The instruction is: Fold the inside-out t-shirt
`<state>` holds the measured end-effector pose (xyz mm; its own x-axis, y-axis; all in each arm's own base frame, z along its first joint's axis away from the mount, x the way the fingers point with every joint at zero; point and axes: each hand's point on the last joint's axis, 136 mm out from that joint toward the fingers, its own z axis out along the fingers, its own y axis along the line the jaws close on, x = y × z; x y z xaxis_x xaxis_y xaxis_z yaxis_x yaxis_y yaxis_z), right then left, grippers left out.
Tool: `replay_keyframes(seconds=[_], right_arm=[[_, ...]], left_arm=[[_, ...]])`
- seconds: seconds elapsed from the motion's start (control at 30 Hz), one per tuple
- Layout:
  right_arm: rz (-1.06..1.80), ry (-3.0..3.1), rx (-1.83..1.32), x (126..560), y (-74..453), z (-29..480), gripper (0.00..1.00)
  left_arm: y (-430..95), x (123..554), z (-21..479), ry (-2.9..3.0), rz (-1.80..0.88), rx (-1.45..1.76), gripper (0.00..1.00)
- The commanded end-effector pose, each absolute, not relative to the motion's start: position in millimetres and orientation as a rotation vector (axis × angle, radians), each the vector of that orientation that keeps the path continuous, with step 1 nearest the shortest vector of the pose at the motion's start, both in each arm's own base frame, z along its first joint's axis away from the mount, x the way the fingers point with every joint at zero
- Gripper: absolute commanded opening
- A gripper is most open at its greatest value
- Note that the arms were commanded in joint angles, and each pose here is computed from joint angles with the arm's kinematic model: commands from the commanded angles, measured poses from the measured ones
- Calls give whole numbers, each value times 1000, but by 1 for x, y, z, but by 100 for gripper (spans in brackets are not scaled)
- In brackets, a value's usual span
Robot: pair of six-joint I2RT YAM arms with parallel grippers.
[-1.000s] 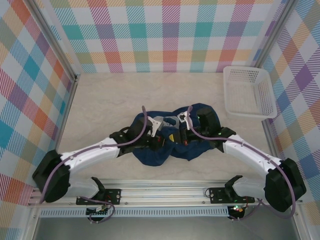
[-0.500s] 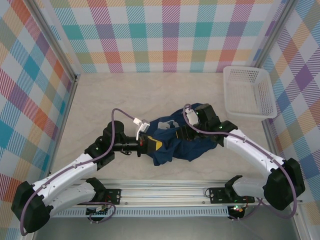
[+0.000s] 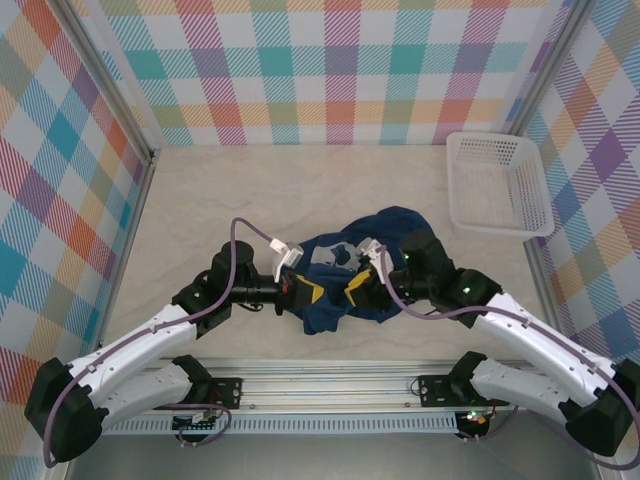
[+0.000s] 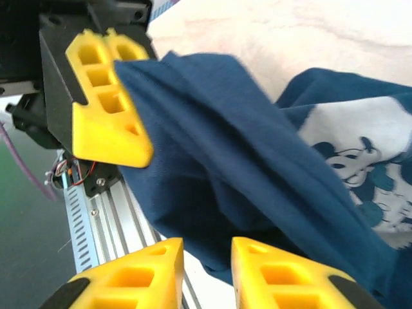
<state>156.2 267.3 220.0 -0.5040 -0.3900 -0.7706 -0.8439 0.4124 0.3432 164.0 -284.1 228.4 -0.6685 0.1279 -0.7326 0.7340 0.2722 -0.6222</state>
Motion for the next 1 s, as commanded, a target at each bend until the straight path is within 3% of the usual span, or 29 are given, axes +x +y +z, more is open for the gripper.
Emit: replay_keyframes(seconds=[0.0, 0.17, 0.37, 0.5, 0.57, 0.67, 0.7, 0.97], right_arm=[[1000, 2053, -1082, 161, 284, 205, 21], [970, 2064, -1018, 182, 297, 193, 19], [847, 2047, -997, 210, 304, 186, 38], [872, 2020, -1006, 215, 315, 181, 41], [876, 2005, -988, 223, 321, 183, 35], [853, 1982, -968, 230, 322, 191, 5], [853, 1983, -980, 227, 320, 193, 0], [1159, 2063, -1042, 163, 284, 224, 0]], left_arm=[[-283, 169, 250, 1918, -1393, 787, 0], [-283, 167, 253, 1915, -1402, 796, 0], [-283, 166, 253, 1912, -1403, 799, 0], [-283, 165, 253, 1909, -1406, 803, 0], [-283, 166, 252, 1914, -1402, 801, 0], [-280, 169, 247, 1935, -1365, 783, 0], [-278, 171, 247, 1939, -1347, 768, 0], [-246, 209, 227, 2021, -1110, 529, 0]])
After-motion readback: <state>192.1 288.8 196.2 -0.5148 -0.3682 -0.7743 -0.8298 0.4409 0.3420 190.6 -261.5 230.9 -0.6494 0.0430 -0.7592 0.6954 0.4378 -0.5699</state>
